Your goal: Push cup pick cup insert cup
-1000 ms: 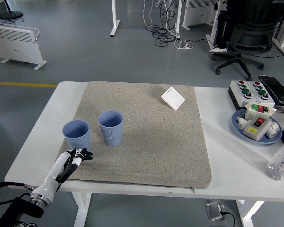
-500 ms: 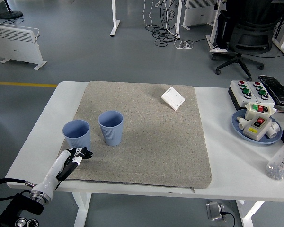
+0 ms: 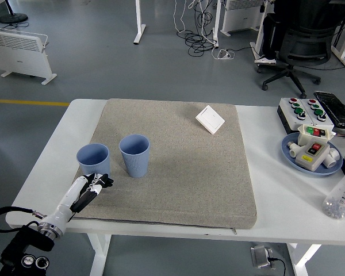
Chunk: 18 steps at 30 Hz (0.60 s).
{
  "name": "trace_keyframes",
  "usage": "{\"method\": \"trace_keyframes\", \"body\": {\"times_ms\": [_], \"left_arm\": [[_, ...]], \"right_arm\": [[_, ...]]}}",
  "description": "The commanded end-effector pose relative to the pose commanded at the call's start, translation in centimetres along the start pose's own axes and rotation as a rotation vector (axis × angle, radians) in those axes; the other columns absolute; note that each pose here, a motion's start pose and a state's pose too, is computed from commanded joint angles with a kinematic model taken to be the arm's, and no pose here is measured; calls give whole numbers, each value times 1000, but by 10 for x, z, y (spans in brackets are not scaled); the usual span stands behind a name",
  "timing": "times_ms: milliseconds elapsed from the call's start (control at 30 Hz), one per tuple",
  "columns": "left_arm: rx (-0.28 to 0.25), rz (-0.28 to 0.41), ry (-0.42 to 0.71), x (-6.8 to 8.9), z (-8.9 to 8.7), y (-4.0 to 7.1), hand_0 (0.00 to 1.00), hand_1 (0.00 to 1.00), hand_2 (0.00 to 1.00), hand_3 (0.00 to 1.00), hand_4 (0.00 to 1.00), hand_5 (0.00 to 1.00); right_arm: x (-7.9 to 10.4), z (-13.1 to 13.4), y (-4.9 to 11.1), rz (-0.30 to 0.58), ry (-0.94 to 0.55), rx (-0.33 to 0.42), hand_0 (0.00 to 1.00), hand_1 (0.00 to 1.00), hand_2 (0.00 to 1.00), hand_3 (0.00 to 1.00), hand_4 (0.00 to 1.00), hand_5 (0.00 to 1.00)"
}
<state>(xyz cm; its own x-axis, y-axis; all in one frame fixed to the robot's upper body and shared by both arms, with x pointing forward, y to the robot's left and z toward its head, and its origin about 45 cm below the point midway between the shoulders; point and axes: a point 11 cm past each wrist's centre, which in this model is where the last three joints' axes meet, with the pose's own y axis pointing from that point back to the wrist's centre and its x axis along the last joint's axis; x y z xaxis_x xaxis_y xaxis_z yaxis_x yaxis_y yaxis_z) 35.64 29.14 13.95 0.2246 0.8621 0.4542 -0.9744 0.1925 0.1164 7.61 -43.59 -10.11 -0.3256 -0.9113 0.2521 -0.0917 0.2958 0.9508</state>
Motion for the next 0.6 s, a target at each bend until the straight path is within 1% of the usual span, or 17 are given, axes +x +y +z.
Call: {"method": "trace_keyframes", "body": {"times_ms": [100,300,467,600], "left_arm": [[5,-6,-9,0,-2,-1,753,676,631,599,614,998],[9,-16,-23,0,-1,-8,754,675,630,599,612,998],[10,-25,-32,1,1,-17,759,677,630,600,604,998],[8,-24,-35,3,2,-21,763,680,633,600,603,998]], "right_arm": [[0,1,0,1,2,-2,756,627,648,559,84,468],[0,4,0,2,6,-9,756,627,649,559,84,469],[0,4,0,1,7,-10,755,628,649,559,85,471],[0,3,0,0,7,-8,756,626,649,559,85,470]]}}
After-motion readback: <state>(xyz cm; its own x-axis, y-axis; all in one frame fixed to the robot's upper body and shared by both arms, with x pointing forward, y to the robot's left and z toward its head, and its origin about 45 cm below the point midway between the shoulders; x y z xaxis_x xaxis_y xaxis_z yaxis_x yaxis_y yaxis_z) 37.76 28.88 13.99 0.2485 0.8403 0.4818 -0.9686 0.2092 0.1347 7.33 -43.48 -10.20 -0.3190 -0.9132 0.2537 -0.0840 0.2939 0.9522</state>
